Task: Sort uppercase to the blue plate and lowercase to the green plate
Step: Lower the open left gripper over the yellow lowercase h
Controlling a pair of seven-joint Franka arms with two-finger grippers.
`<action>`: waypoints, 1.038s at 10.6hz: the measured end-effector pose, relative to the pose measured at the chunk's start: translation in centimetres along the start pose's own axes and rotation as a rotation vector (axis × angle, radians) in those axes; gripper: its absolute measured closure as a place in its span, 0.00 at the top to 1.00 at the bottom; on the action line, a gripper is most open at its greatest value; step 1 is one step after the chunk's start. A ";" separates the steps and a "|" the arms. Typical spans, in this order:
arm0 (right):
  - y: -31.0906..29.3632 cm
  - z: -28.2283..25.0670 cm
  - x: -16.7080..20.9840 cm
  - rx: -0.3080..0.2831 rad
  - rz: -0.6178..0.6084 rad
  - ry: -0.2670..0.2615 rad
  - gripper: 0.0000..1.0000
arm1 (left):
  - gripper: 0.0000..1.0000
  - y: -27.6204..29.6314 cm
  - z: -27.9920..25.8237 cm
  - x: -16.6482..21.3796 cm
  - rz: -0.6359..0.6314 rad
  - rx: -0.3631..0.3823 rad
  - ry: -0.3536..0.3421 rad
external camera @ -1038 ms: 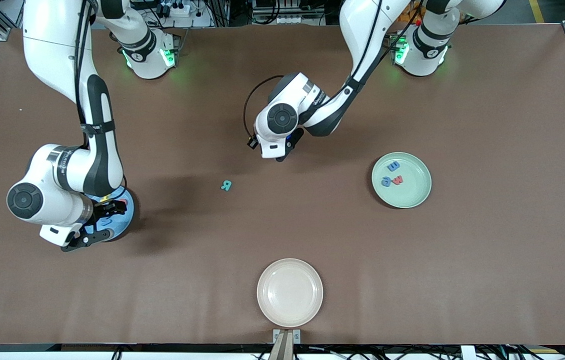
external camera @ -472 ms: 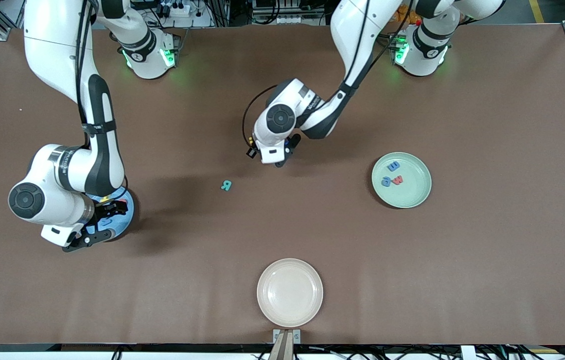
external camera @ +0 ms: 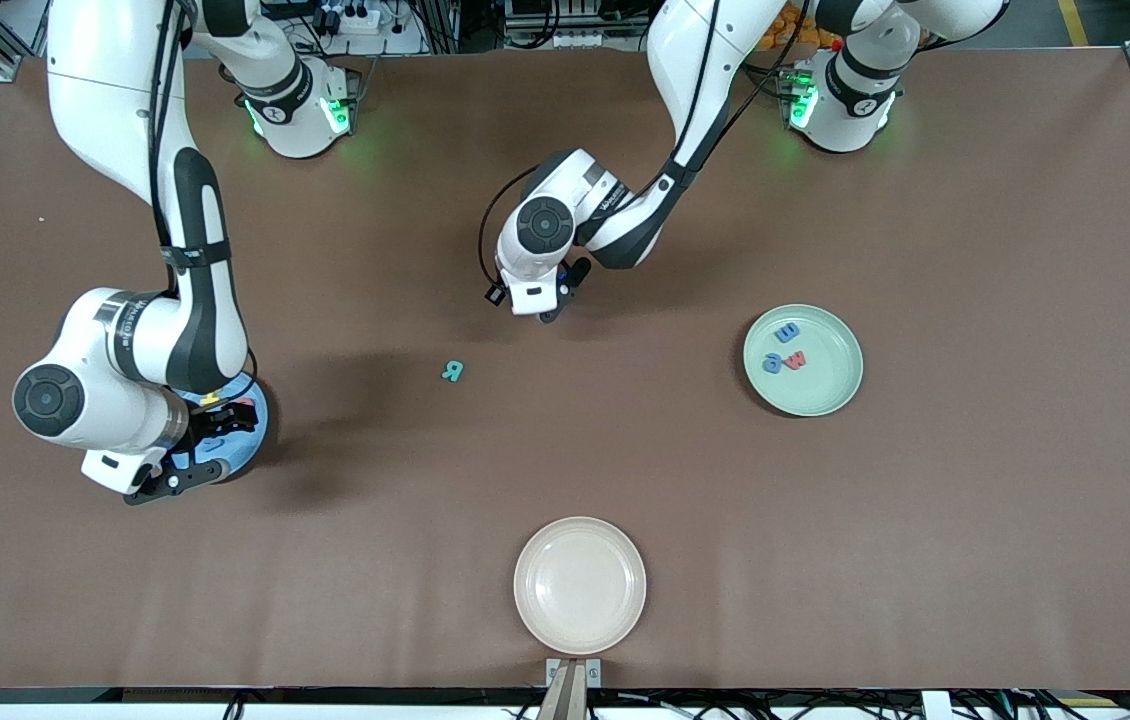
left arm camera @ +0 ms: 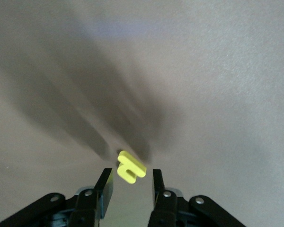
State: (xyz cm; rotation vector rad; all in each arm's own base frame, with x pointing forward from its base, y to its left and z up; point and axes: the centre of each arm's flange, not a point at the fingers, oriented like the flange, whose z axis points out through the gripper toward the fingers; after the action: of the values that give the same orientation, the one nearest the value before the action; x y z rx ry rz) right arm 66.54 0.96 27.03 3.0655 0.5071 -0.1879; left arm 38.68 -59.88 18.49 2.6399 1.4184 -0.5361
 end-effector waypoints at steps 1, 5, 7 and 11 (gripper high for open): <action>0.0 0.4 0.0 0.019 0.003 0.001 1.00 | 0.42 0.0 0.6 0.3 -0.003 -0.006 0.003; 2.3 1.1 -0.4 0.099 0.036 0.027 1.00 | 0.42 -0.2 2.0 0.0 -0.011 -0.004 0.008; 2.5 0.4 -0.2 0.101 0.037 0.042 1.00 | 0.42 -0.2 2.0 -0.1 -0.012 -0.005 0.008; 0.7 0.3 0.6 0.110 0.020 0.047 1.00 | 0.42 0.0 1.8 -0.4 -0.016 -0.010 0.006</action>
State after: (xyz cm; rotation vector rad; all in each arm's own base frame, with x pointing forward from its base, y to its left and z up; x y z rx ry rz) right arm 67.35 0.44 26.65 3.1876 0.4833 -0.1482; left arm 38.01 -60.58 16.97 2.6259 1.4417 -0.5219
